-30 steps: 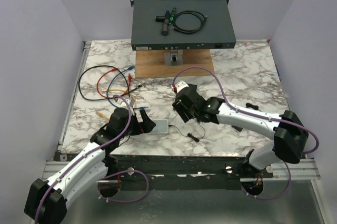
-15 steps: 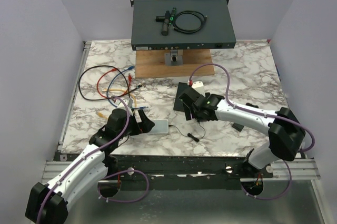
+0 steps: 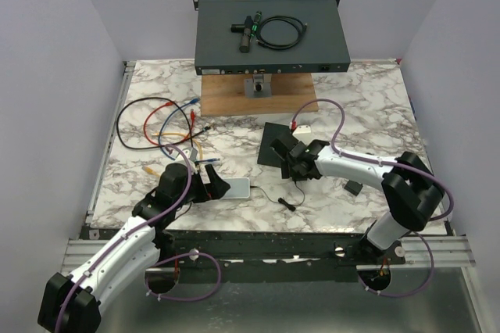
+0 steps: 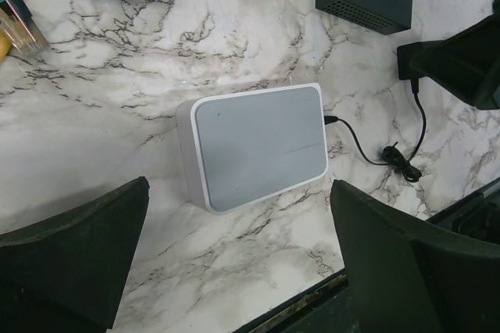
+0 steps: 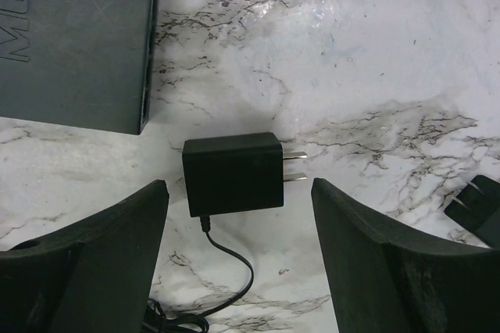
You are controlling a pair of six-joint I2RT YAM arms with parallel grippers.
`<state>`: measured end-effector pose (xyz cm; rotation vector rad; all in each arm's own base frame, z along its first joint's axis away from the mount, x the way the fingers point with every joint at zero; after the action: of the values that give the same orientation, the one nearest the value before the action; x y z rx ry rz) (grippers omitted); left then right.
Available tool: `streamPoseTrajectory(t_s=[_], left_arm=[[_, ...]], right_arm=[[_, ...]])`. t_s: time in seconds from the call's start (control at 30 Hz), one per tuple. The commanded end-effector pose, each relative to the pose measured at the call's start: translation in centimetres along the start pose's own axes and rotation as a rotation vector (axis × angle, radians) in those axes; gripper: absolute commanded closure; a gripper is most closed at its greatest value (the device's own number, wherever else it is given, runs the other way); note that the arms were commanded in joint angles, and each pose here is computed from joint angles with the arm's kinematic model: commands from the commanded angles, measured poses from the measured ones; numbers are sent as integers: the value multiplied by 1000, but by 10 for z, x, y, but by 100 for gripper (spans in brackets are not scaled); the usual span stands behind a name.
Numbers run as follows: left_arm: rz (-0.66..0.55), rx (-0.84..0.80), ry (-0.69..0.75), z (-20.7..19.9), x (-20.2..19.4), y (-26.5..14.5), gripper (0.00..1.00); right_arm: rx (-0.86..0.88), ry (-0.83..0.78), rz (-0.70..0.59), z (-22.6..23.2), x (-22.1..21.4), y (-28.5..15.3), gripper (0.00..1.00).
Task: Insert the plug into the switch port
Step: Move the switch port to the center of the board.
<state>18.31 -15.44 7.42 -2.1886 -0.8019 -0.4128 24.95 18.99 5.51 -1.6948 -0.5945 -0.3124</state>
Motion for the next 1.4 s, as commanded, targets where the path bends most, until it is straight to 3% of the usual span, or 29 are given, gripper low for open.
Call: streamPoseTrajectory(t_s=[0.0, 0.47, 0.83, 1.07, 1.37], left_arm=[[-1, -19, 5, -1, 0, 0, 2], [0, -17, 3, -1, 1, 0, 2], [0, -17, 1, -1, 1, -1, 2], [-4, -18, 0, -2, 2, -1, 1], [6, -28, -29, -5, 0, -2, 1]], right_arm=[[-20, 40, -6, -1, -3, 11, 24], [19, 40, 3, 5, -5, 20, 39], [28, 9, 5, 5, -3, 17, 76], [-49, -1, -88, -17, 30, -10, 77], [34, -20, -243, 2, 97, -39, 77]])
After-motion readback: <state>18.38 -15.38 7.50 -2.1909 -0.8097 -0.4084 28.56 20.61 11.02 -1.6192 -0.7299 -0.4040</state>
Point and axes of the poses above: each gripper's point midway between its finger pads, its own y axis out along the fingers, its own z axis along the line the jaws close on, x = y × z, the point moved 1 cm from there along -y, back along the fingers, and after that the axes turned 8 degrees about -y, right-handed, at the moved point
